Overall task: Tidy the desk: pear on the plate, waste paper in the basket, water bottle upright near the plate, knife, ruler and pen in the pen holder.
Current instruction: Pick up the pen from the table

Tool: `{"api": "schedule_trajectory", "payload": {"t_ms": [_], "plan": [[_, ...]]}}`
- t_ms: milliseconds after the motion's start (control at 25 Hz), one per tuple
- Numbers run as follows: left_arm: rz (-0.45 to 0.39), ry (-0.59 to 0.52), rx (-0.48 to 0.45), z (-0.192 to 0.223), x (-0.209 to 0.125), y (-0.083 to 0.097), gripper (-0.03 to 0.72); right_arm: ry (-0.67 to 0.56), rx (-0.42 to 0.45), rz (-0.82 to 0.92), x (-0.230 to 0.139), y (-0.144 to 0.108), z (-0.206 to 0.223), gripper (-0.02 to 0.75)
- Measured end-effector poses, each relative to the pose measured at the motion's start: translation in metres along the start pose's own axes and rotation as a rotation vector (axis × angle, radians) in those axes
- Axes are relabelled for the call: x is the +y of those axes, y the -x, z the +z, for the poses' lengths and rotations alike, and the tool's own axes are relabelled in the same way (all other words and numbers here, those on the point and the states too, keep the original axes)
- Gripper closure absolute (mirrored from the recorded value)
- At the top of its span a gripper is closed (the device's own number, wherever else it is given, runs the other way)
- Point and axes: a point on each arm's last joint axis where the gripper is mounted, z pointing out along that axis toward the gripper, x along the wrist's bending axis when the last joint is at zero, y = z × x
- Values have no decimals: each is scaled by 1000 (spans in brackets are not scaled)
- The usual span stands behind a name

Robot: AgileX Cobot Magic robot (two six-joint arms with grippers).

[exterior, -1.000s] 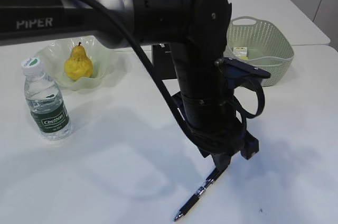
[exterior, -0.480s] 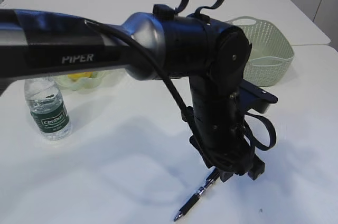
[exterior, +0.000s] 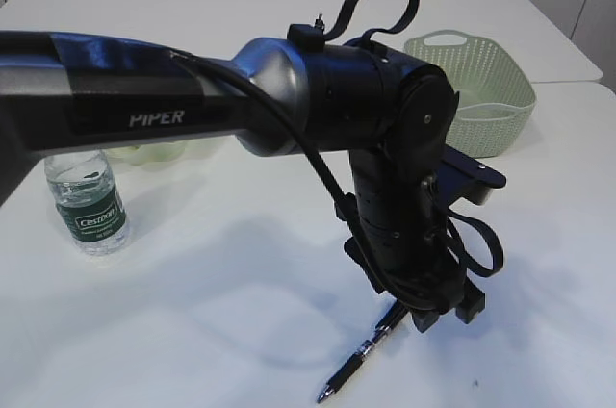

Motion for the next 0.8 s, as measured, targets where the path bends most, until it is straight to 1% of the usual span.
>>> {"api": "schedule_trajectory", "payload": {"t_ms": [280, 640, 800], "plan": [[-14, 3, 62, 7, 1, -6, 265, 0, 0, 0, 0, 0, 0, 370], [-56, -11, 68, 15, 0, -7, 265, 0, 0, 0, 0, 0, 0, 370], [-55, -28, 69, 24, -2, -5, 265, 0, 0, 0, 0, 0, 0, 370]]}}
